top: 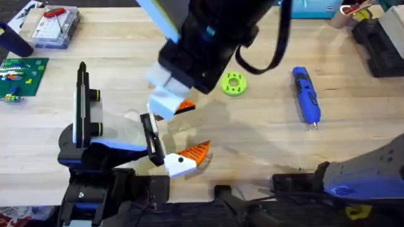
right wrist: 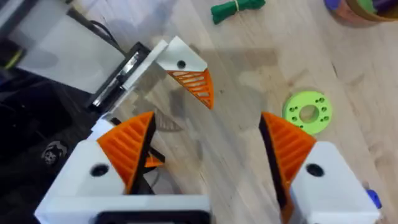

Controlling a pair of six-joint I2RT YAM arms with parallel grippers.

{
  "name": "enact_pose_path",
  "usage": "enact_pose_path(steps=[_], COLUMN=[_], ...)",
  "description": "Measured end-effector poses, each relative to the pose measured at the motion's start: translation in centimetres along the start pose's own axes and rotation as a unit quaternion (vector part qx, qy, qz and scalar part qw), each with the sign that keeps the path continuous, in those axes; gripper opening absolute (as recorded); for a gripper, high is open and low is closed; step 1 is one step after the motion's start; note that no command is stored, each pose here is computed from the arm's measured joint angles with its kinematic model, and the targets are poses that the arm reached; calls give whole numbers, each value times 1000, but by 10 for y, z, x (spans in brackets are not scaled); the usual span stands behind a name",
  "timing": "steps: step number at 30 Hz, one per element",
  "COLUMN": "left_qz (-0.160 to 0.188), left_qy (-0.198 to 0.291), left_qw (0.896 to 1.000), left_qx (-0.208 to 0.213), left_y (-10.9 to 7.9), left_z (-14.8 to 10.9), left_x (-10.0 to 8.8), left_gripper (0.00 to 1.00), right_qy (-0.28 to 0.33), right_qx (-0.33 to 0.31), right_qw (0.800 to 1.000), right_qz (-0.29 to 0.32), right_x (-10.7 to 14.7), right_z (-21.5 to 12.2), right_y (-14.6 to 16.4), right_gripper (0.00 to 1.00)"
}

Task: Pick up the gripper from the table and insert it into the empty holder that is missing its gripper. Then pick up a screw, insert it into the mounting hole, and use the screwdriver to tighten it. Finally, clean up the table by picking up the vegetable and placing it into the bucket.

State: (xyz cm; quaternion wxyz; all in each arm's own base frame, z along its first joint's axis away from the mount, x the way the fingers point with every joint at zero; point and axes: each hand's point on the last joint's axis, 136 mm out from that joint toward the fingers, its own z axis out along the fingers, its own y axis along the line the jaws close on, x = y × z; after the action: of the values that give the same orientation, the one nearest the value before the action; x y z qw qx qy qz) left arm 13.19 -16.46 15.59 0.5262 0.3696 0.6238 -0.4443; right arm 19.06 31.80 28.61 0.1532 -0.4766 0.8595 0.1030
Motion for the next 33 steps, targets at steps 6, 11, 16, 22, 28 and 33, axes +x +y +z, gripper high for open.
enact_pose_path(steps=[6, 11, 16, 22, 28, 33], left_qz=[0, 0, 0, 0, 0, 0], left_qy=[0, 0, 0, 0, 0, 0], left_qw=[1000, 1000, 1000, 1000, 1000, 1000], left_qx=[0, 0, 0, 0, 0, 0], left_y=[0, 0, 0, 0, 0, 0], left_z=[0, 0, 0, 0, 0, 0], left_x=[0, 0, 0, 0, 0, 0], left_gripper=[991, 991, 991, 991, 991, 990], right_qy=[24, 43, 30, -3, 0, -1], right_qx=[1, 2, 2, 0, 0, 0], right_qw=[1000, 999, 998, 998, 998, 998], right_qz=[15, 30, 49, 58, 58, 58], right_x=[7, 19, 29, 32, 39, 39], right_z=[30, 54, 56, 30, 22, 22], right_y=[-1, -2, -2, -1, -1, -1], right_gripper=[995, 995, 995, 995, 995, 995])
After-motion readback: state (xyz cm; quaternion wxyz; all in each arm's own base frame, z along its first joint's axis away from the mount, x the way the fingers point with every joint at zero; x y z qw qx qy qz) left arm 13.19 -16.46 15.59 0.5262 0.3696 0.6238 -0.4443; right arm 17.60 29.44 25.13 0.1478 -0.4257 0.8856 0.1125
